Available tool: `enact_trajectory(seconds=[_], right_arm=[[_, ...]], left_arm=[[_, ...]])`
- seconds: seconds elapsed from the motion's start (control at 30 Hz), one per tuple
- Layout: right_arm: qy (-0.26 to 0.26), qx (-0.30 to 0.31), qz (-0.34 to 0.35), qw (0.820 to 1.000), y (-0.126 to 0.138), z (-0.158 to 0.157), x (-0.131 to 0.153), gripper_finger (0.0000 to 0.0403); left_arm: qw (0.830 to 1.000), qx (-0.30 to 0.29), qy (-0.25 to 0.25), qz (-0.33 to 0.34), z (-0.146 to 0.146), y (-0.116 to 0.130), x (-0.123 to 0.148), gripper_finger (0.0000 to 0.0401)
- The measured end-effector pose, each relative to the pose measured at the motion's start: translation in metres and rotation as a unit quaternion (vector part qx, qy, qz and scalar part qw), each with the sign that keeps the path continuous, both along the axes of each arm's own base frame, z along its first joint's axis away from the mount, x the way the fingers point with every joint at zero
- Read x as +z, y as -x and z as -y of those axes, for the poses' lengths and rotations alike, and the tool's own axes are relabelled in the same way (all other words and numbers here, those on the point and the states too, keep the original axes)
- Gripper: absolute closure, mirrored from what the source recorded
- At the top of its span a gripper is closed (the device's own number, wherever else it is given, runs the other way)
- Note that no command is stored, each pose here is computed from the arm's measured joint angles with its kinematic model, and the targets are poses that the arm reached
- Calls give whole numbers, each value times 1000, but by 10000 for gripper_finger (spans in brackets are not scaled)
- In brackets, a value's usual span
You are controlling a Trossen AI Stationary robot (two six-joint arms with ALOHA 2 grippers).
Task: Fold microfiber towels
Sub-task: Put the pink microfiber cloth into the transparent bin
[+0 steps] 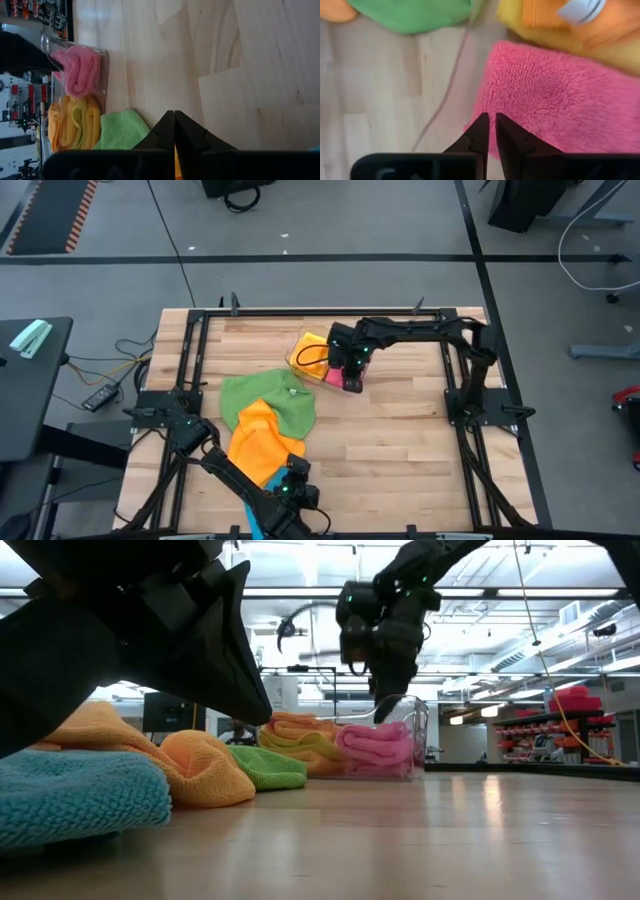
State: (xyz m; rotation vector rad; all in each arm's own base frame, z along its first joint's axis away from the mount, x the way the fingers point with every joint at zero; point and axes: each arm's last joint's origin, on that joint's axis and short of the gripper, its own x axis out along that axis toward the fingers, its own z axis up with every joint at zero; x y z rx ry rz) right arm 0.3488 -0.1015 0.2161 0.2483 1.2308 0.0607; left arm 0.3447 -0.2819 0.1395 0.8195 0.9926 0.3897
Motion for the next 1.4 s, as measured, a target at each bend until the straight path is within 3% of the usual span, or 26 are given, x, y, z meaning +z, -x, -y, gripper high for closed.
enact_trajectory(seconds=[0.23, 0.43, 0.63, 0.97, 1.13, 1.4], right_arm=[[60, -56, 2, 997, 16, 29, 16, 363], [59, -98, -57, 992, 19, 49, -14, 363], [52, -90, -101, 989, 18, 46, -42, 363], [67, -96, -53, 992, 23, 44, -4, 363], [63, -70, -28, 995, 24, 36, 9, 363], [40, 13, -22, 999, 6, 0, -2, 363]], left_arm=[[1000, -1, 1, 1, 1, 0, 0, 376], [1000, 0, 4, 4, 1, 0, 0, 378], [1000, -1, 4, 4, 1, 0, 0, 390], [1000, -1, 4, 5, 1, -1, 0, 373], [1000, -1, 4, 4, 1, 0, 0, 375], [1000, -1, 5, 5, 1, -1, 0, 391]])
